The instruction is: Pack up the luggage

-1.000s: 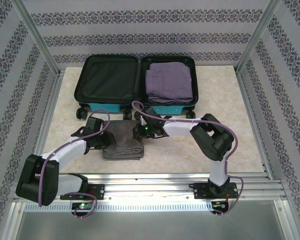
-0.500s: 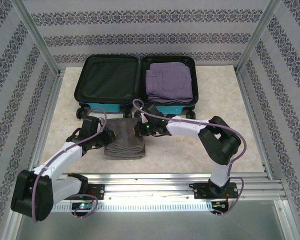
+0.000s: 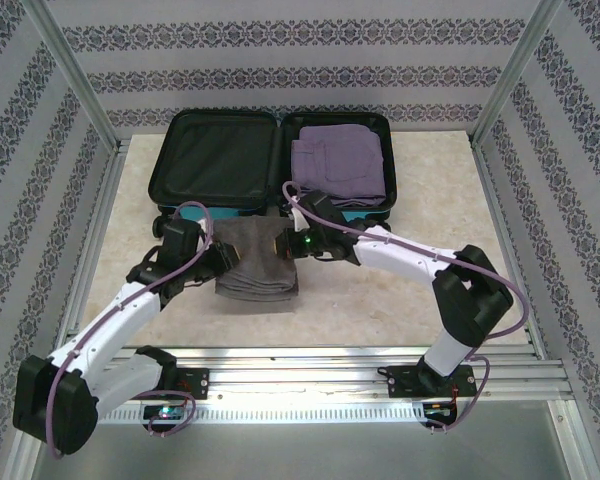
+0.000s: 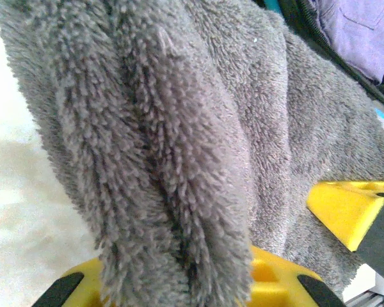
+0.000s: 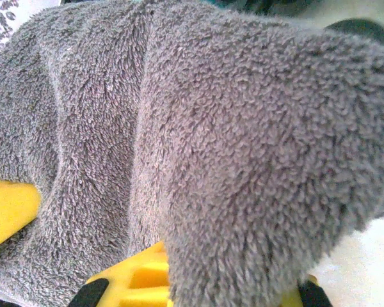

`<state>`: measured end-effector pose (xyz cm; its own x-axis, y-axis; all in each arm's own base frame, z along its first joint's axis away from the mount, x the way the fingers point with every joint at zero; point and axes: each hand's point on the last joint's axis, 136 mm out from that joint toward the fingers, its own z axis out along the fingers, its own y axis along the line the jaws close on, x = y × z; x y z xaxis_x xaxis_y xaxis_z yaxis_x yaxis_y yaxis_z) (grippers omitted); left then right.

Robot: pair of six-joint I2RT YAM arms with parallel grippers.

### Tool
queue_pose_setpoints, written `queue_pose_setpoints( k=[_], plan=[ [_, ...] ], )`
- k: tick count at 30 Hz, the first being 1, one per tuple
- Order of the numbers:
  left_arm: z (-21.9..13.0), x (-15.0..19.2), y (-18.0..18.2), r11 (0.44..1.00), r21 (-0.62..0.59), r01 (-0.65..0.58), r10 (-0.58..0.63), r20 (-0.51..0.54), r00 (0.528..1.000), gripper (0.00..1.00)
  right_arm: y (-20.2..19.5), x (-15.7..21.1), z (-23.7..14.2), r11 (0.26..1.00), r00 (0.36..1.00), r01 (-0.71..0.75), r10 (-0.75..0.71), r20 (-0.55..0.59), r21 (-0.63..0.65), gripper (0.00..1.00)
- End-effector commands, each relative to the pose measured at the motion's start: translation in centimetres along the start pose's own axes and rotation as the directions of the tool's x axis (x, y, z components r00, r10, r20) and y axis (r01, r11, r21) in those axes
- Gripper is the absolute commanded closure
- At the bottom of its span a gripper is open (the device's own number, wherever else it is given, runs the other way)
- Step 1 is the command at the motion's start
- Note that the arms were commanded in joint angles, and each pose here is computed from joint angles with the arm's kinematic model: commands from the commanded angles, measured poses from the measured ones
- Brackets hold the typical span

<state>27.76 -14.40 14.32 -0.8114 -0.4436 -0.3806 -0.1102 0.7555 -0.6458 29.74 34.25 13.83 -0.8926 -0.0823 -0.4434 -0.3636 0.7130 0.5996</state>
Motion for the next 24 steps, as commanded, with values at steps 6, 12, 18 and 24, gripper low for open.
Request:
queue_pose_setpoints(
  k=[6, 12, 18, 24],
  plan=[
    [0.9, -5.0, -6.7, 0.992, 0.116, -0.042, 0.031, 0.091, 0.995, 1.00, 1.8, -5.2, -5.9, 0.995, 0.993, 0.087, -0.083, 0.078, -0.039, 1.00],
    [2.2, -8.0, -11.0, 0.984, 0.162, -0.079, 0.057, 0.137, 0.989, 1.00, 0.7, -9.5, -10.1, 0.995, 0.987, 0.087, -0.079, 0.141, -0.050, 1.00],
    [4.8, -10.9, -14.7, 0.973, 0.205, -0.105, 0.074, 0.153, 0.985, 1.00, -1.6, -13.4, -12.9, 0.997, 0.977, 0.065, -0.054, 0.209, -0.049, 1.00],
    [7.9, -13.7, -17.9, 0.962, 0.246, -0.119, 0.079, 0.168, 0.983, 1.00, -4.3, -17.3, -14.1, 0.998, 0.968, 0.037, -0.024, 0.251, -0.045, 1.00]
  ],
)
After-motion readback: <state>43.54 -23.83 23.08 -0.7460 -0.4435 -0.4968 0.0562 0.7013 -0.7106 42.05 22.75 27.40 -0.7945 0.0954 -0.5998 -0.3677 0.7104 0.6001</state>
